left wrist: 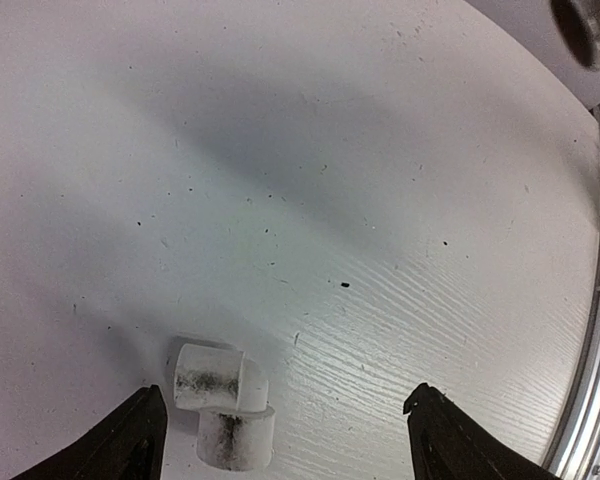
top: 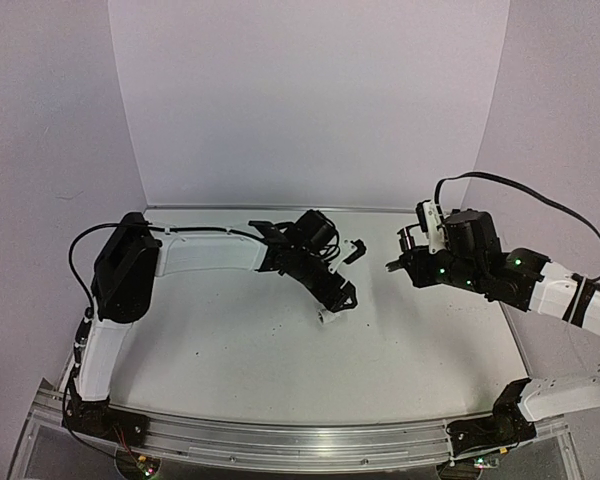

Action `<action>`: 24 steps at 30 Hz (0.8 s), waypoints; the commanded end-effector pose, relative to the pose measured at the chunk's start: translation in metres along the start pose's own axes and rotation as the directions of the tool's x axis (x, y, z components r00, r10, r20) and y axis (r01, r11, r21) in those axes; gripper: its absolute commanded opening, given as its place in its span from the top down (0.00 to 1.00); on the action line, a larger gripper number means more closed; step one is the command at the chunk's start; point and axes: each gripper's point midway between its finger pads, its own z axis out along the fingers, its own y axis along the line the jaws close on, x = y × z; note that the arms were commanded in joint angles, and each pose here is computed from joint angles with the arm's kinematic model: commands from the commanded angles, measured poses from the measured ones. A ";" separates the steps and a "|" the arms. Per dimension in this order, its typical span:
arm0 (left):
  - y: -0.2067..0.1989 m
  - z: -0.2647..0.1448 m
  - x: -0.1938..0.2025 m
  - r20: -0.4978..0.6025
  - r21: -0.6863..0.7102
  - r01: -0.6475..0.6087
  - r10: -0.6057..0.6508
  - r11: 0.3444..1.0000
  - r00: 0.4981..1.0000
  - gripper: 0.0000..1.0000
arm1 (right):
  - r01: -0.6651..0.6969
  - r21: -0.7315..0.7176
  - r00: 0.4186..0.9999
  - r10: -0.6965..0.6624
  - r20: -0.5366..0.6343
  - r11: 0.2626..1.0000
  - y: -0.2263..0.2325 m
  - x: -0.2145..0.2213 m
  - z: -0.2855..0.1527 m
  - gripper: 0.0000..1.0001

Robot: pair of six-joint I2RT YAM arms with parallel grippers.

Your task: Install the water faucets

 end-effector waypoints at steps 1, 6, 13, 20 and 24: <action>0.006 0.015 0.007 -0.049 -0.013 -0.036 0.036 0.999 0.998 0.13 | -0.025 -0.020 0.999 0.026 0.044 0.999 0.006 -0.015 -0.004 1.00; 0.015 0.033 0.016 -0.100 -0.043 -0.021 0.017 0.999 0.995 0.16 | -0.021 -0.021 0.999 0.022 0.035 1.000 0.007 -0.015 -0.002 1.00; 0.028 0.046 0.028 -0.155 -0.094 -0.005 -0.009 0.996 0.988 0.26 | -0.017 -0.022 1.000 0.018 0.023 1.000 0.008 -0.013 0.001 1.00; 0.032 0.049 0.030 -0.161 -0.114 -0.008 -0.011 0.993 0.987 0.37 | -0.013 -0.024 1.000 0.014 0.017 1.000 0.010 -0.014 0.004 1.00; 0.035 0.041 0.022 -0.136 -0.141 -0.015 -0.005 0.990 0.991 0.50 | -0.013 -0.027 1.000 0.013 0.018 1.000 0.010 -0.014 0.004 1.00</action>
